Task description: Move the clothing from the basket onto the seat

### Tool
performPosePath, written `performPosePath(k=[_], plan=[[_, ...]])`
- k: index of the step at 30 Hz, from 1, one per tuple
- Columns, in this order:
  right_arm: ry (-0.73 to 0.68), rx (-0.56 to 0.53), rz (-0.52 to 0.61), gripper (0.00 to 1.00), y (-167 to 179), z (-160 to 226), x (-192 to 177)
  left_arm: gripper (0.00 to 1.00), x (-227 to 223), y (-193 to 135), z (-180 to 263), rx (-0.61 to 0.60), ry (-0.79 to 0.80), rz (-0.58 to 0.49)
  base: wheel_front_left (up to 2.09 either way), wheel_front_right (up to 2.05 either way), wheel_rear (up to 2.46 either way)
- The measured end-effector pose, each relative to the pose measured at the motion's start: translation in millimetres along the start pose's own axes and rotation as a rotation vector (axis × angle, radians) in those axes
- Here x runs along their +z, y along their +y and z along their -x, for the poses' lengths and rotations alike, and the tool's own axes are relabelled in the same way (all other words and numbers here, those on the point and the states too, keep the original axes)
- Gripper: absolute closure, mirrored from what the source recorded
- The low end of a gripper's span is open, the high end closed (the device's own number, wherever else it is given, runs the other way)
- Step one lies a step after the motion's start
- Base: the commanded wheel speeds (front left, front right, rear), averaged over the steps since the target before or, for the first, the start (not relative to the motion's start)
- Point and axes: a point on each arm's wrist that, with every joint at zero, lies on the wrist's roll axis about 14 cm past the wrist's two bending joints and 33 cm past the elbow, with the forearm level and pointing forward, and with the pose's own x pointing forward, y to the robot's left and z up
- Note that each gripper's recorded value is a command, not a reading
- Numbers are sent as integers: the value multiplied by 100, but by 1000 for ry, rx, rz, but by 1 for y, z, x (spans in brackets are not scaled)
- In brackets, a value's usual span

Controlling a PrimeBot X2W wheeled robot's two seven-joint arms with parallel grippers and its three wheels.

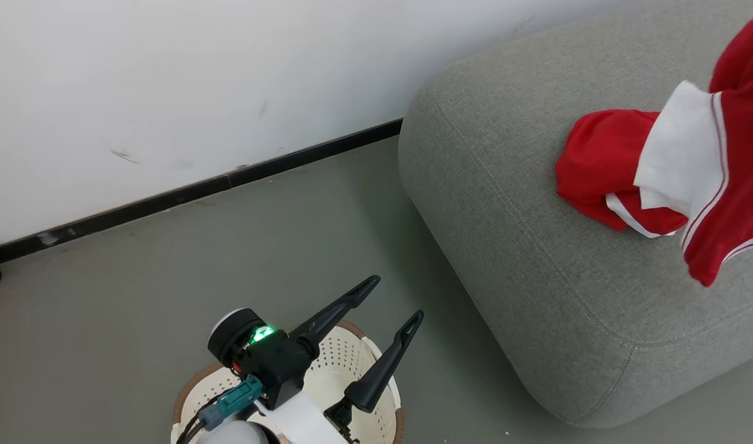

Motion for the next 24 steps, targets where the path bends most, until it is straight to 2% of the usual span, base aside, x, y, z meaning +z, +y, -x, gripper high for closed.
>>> performPosePath(k=[12, 17, 21, 24], plan=[[28, -99, 114, 100, -35, -51, 17, 0, 9, 21, -5, 21, -35, -27, 0, 0, 0], [-22, -130, 151, 100, -41, -73, 38, 0, 2, 23, -3, 11, -19, -17, 0, 0, 0], [-51, -133, 173, 100, -36, -91, 47, 0, -4, 27, -4, 7, -10, -9, 0, 0, 0], [-22, -110, 193, 100, -23, -101, 29, 0, -7, 31, -5, 10, -8, -3, 0, 0, 0]])
